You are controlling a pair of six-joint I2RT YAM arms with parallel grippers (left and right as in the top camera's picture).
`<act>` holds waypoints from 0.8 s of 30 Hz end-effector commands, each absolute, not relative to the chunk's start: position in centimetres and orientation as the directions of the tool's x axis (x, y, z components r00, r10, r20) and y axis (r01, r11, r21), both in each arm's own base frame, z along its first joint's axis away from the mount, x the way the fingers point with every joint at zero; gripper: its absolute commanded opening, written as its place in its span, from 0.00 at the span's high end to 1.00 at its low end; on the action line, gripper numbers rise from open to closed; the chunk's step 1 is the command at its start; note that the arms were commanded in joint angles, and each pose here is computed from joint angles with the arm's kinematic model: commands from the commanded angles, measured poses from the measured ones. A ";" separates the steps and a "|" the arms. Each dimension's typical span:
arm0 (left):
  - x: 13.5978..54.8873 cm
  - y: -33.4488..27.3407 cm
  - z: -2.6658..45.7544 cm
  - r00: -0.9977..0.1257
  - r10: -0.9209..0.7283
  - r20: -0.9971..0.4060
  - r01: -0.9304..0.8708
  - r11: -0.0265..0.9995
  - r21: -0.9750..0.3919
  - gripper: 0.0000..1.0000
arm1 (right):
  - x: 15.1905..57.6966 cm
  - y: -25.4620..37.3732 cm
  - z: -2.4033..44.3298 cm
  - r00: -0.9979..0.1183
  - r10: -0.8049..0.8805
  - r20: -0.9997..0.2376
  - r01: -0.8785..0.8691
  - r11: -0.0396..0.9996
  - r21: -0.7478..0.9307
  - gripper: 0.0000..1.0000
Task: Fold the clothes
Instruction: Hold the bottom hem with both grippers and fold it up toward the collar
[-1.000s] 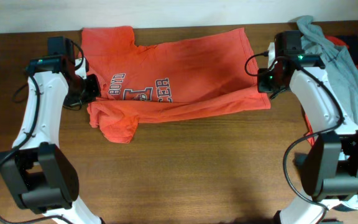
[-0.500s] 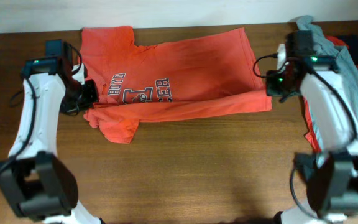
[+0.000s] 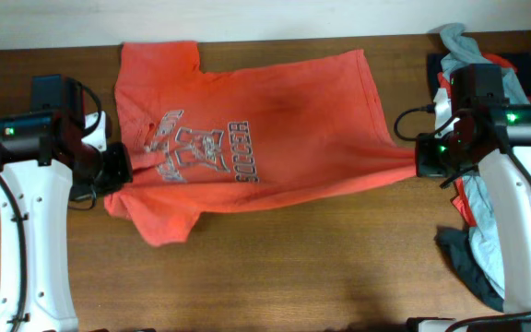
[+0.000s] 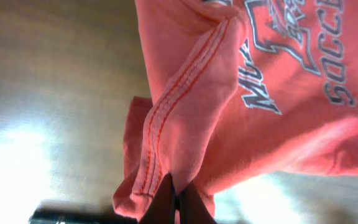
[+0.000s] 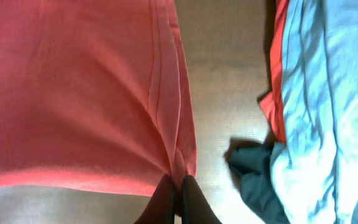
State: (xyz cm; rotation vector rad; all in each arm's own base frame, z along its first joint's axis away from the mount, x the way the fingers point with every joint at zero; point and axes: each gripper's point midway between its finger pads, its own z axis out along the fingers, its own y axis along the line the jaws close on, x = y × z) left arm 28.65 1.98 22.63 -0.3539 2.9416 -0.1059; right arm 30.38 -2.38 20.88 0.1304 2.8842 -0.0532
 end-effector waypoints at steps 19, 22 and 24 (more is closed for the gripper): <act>26.2 6.3 23.0 -0.904 -0.400 -0.154 -0.413 0.909 0.064 1.00 | 27.5 -5.1 21.1 -0.961 0.203 -0.186 0.211 0.977 -0.025 0.96; 26.8 6.0 23.0 -0.901 -0.400 -0.166 -0.411 0.911 0.039 1.00 | 27.9 -3.8 21.1 -0.967 0.174 -0.188 0.170 0.985 0.036 0.96; 27.5 5.8 22.9 -0.898 -0.400 -0.186 -0.409 0.912 0.013 1.00 | 28.4 -2.7 21.0 -0.973 0.123 -0.196 0.116 0.992 0.045 0.96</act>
